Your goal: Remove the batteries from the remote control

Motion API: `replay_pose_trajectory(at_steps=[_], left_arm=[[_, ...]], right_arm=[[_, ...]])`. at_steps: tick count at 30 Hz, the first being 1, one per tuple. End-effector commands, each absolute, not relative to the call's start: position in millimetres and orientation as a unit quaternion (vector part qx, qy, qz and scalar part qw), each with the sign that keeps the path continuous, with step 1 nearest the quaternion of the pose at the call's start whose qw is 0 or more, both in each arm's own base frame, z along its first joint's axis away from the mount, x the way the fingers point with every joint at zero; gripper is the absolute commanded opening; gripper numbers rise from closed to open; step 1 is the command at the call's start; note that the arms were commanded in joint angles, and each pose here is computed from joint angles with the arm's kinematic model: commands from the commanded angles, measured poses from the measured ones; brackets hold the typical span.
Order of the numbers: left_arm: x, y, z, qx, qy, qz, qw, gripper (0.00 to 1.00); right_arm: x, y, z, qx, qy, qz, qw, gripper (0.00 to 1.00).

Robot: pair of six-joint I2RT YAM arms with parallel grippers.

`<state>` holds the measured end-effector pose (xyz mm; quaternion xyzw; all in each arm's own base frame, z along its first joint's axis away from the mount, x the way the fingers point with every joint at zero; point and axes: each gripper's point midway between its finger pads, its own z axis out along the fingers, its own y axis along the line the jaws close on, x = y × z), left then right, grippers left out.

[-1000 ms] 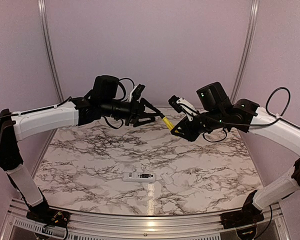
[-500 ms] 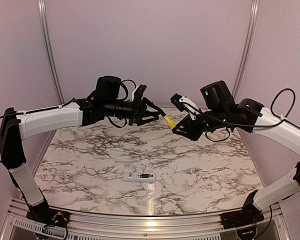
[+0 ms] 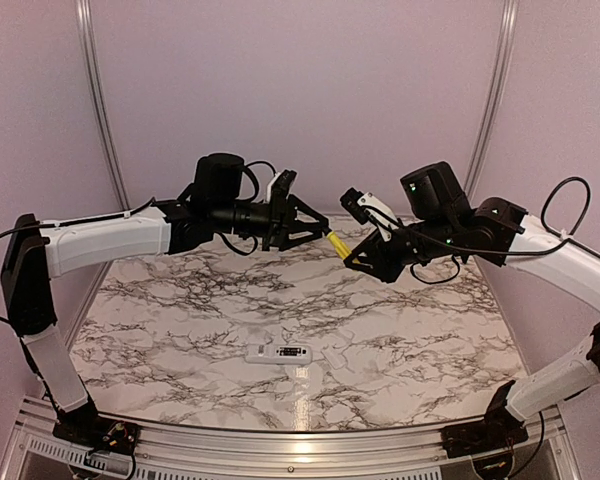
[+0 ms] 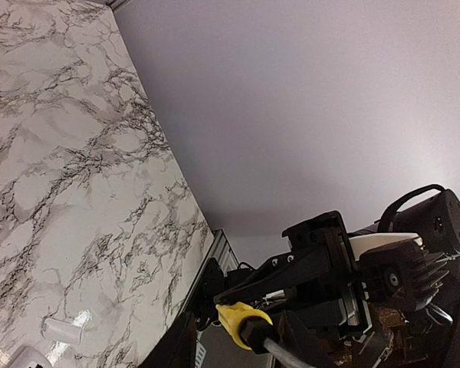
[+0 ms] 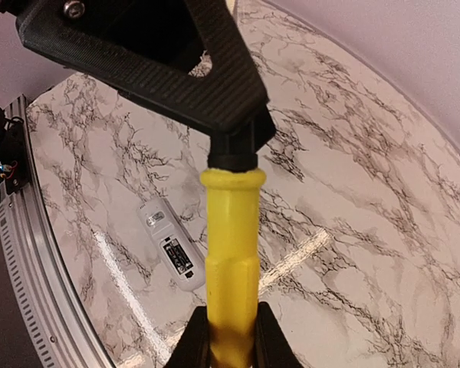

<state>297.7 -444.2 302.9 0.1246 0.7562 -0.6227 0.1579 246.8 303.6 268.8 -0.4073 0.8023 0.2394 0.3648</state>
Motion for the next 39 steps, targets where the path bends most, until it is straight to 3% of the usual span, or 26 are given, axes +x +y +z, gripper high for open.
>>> replay_pose_trajectory(at_steps=[1, 13, 23, 28, 36, 39], left_arm=[[300.2, -450.4, 305.0, 0.135, 0.746, -0.633, 0.156, 0.37], [296.5, -453.5, 295.7, 0.139, 0.749, -0.633, 0.138, 0.21], [291.5, -454.6, 291.4, 0.148, 0.751, -0.63, 0.131, 0.27], [289.5, -454.4, 291.2, 0.151, 0.752, -0.629, 0.131, 0.21], [282.8, -455.1, 289.4, 0.161, 0.752, -0.628, 0.121, 0.21], [281.5, -455.0, 287.7, 0.163, 0.754, -0.625, 0.12, 0.06]], right_arm=[[243.5, 304.6, 277.8, -0.412, 0.792, 0.243, 0.379, 0.0], [245.9, 305.1, 277.9, -0.407, 0.794, 0.242, 0.382, 0.0], [247.5, 306.0, 275.1, -0.399, 0.8, 0.243, 0.376, 0.0], [247.3, 306.0, 275.2, -0.397, 0.802, 0.244, 0.374, 0.0], [243.8, 311.7, 274.7, -0.401, 0.801, 0.236, 0.377, 0.0], [239.4, 318.3, 268.6, -0.409, 0.803, 0.232, 0.367, 0.0]])
